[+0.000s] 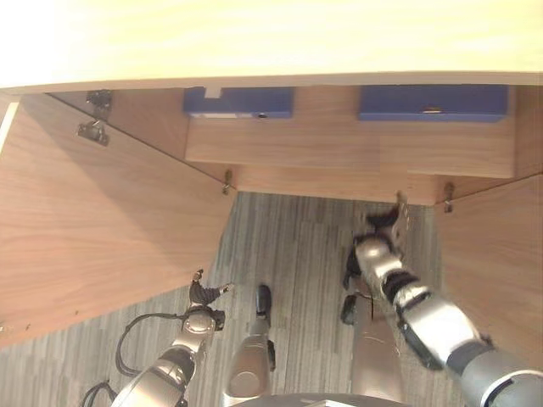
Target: Put the empty folder in the office cabinet
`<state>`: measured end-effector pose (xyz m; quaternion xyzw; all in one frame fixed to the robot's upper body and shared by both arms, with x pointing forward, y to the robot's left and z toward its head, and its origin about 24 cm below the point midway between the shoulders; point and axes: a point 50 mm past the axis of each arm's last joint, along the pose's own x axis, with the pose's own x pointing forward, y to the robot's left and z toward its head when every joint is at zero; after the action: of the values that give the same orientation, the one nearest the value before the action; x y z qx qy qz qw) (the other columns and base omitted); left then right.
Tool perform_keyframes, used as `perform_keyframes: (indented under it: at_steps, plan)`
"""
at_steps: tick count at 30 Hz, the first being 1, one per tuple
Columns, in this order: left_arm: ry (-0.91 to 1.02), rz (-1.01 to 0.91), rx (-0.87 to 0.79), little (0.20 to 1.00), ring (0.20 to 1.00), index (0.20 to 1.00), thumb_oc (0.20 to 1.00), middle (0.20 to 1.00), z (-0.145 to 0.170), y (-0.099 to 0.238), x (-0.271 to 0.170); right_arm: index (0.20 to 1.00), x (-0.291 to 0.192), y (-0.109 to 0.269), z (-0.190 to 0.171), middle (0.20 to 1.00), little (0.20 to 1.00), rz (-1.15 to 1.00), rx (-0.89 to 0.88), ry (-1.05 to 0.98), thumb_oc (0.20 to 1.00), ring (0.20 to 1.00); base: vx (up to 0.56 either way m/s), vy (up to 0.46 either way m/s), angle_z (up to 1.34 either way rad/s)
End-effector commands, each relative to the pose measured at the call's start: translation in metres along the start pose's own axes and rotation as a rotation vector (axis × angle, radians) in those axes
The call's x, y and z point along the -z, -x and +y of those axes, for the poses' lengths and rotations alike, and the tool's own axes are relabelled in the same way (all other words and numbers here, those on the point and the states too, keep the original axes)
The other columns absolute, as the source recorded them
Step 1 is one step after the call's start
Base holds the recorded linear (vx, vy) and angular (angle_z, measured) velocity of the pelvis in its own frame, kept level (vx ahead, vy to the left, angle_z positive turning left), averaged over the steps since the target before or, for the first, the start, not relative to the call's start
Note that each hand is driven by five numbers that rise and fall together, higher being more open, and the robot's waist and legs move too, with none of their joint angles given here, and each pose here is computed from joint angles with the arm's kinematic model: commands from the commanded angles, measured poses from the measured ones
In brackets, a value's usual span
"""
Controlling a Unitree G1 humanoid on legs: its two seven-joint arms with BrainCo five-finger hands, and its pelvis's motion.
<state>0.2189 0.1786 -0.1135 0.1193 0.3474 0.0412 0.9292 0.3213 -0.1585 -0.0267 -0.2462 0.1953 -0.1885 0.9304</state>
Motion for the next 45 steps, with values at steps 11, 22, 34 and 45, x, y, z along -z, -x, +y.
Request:
perform_keyframes:
  at_steps: [11,22,34,45]
  plan:
    - [-0.11,0.21,-0.001,1.0,1.0,1.0,1.0,1.0,0.041,0.011,0.05,1.0,0.055,0.025,0.012,1.0,1.0,-0.095,-0.426,0.364,1.0,1.0,-0.08,0.003,-0.11]
    - [-0.184,0.447,0.039,1.0,1.0,1.0,1.0,1.0,0.064,0.05,0.119,1.0,0.164,0.077,-0.009,1.0,1.0,0.251,-0.59,0.342,1.0,1.0,-0.01,0.074,-0.08]
    - [-0.178,0.455,0.059,1.0,1.0,1.0,1.0,1.0,0.047,0.059,0.131,1.0,0.199,0.107,-0.027,1.0,1.0,0.334,-0.568,0.262,1.0,1.0,-0.14,0.15,-0.22]
    - [-0.072,0.591,0.028,1.0,1.0,1.0,1.0,1.0,0.043,0.086,0.165,1.0,0.232,0.141,-0.035,1.0,1.0,0.556,-0.391,-0.023,1.0,1.0,-0.15,-0.031,-0.63]
